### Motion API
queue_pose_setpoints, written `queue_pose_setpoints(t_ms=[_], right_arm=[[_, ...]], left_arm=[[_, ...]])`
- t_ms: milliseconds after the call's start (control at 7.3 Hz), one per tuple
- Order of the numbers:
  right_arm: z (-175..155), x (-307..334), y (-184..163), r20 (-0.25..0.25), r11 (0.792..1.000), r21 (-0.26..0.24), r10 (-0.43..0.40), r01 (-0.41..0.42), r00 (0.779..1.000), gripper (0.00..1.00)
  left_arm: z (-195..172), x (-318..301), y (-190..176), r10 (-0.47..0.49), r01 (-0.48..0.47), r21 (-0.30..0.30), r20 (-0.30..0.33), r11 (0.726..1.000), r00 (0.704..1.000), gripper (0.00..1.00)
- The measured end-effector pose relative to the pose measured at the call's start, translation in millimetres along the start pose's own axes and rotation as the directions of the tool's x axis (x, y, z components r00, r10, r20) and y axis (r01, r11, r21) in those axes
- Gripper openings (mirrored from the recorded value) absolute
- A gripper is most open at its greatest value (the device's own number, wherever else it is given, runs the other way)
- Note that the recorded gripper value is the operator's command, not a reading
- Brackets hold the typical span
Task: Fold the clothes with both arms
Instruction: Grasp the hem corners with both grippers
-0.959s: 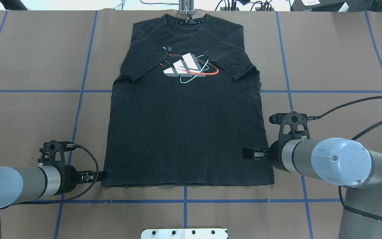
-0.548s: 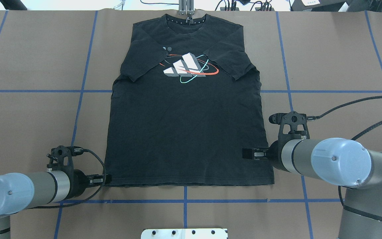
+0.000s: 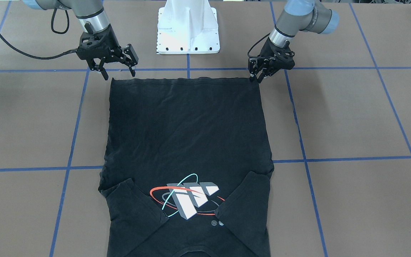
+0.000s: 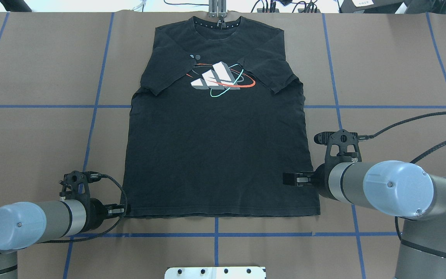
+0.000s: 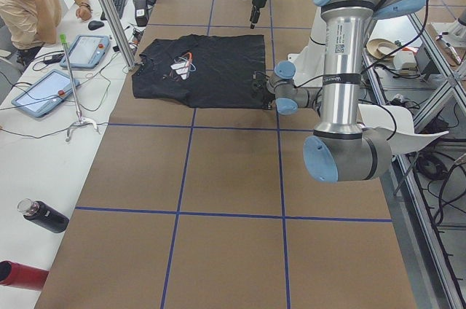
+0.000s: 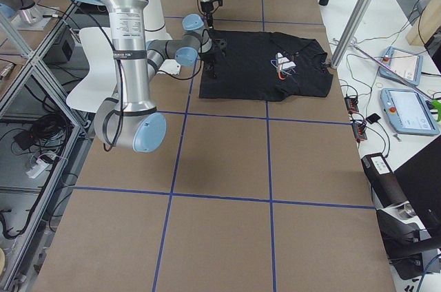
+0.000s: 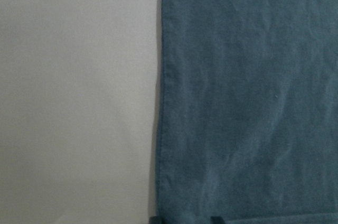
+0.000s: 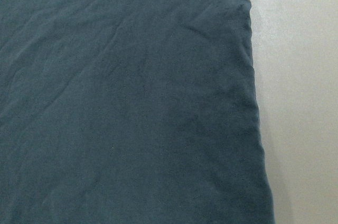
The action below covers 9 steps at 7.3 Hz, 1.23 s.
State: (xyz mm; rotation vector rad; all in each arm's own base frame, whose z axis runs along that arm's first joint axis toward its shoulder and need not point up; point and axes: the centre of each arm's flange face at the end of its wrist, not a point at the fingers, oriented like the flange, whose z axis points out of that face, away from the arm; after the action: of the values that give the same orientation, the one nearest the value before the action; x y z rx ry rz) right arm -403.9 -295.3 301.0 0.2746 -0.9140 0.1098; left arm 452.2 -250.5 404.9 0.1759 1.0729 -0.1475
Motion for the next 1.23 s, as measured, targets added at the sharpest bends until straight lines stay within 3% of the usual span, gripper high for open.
queue_pose_setpoints(t_ms=[548,822,1234], right_arm=[[-0.6,-1.3,-0.4,0.003,1.0,0.001,-0.001,0.001,1.0,1.0],[-0.7,-1.7,-0.5,0.004,1.0,0.001,-0.001,0.001,1.0,1.0],[2.9,6.7,2.6,-0.015,1.0,-0.004,-0.002,0.002,1.0,1.0]], left_arm=[[-1.0,-1.7,0.2,0.001,-0.001,-0.002,0.004,1.0,1.0,0.26],[-0.7,-2.0,0.7,0.001,-0.001,-0.004,0.005,1.0,1.0,0.0],[-5.6,1.0,0.7,0.002,-0.002,-0.006,0.017,1.0,1.0,0.0]])
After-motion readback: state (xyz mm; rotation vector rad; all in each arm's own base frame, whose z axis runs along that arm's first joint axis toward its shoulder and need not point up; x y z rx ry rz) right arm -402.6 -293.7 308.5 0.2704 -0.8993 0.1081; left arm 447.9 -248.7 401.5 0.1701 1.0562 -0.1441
